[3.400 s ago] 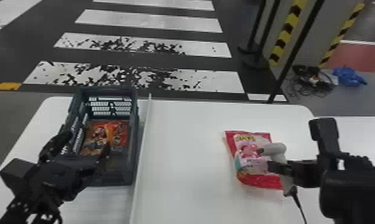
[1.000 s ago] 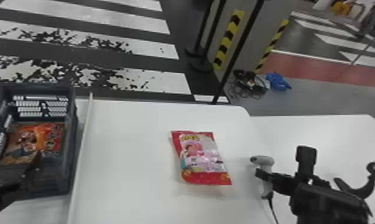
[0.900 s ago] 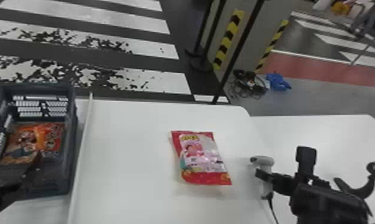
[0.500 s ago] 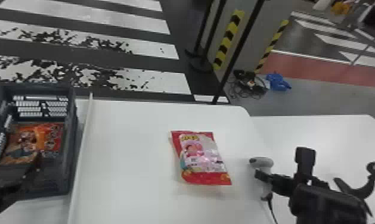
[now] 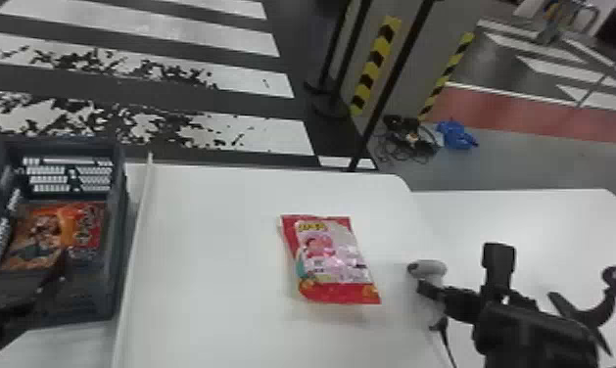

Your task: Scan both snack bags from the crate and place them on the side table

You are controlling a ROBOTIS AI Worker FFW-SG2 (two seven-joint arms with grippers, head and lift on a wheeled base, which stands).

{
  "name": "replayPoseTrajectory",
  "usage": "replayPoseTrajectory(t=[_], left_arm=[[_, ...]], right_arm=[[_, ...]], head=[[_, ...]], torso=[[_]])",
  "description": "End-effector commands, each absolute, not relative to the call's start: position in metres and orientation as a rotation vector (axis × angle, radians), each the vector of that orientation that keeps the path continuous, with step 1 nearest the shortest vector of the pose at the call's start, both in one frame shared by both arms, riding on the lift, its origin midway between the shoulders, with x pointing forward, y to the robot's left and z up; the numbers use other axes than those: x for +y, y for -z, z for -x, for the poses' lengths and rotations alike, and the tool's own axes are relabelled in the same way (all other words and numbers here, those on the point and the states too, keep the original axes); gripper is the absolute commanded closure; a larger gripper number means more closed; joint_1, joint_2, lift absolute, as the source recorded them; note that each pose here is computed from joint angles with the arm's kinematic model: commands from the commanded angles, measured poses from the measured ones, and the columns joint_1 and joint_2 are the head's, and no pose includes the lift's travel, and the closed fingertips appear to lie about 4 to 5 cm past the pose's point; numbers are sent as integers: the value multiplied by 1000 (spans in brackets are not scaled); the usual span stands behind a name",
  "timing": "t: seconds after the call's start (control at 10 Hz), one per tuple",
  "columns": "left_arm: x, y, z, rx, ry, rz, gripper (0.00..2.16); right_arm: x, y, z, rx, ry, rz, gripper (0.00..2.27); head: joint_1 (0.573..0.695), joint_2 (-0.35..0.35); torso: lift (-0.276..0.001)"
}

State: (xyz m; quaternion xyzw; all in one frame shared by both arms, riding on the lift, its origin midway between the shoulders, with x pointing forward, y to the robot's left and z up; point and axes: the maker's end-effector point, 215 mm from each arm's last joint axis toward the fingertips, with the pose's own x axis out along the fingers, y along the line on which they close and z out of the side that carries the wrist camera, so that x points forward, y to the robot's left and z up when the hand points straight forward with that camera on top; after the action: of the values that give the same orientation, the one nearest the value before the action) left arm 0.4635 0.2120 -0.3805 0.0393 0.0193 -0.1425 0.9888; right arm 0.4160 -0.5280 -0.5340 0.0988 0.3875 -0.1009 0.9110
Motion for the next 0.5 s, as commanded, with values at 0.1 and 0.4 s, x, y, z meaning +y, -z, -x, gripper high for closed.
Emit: replayPoseTrajectory(t=[0.1,0.4], left_arm=[[212,381,-464,40,286,-78,83],[211,379,-464,35,287,-78,83]], right_arm=[[-531,531,-415,792,217,-197,316],[-534,528,-415,788,224,-194,232]], head=[[695,-350],[695,-350]], torso=[[-98],[-98]])
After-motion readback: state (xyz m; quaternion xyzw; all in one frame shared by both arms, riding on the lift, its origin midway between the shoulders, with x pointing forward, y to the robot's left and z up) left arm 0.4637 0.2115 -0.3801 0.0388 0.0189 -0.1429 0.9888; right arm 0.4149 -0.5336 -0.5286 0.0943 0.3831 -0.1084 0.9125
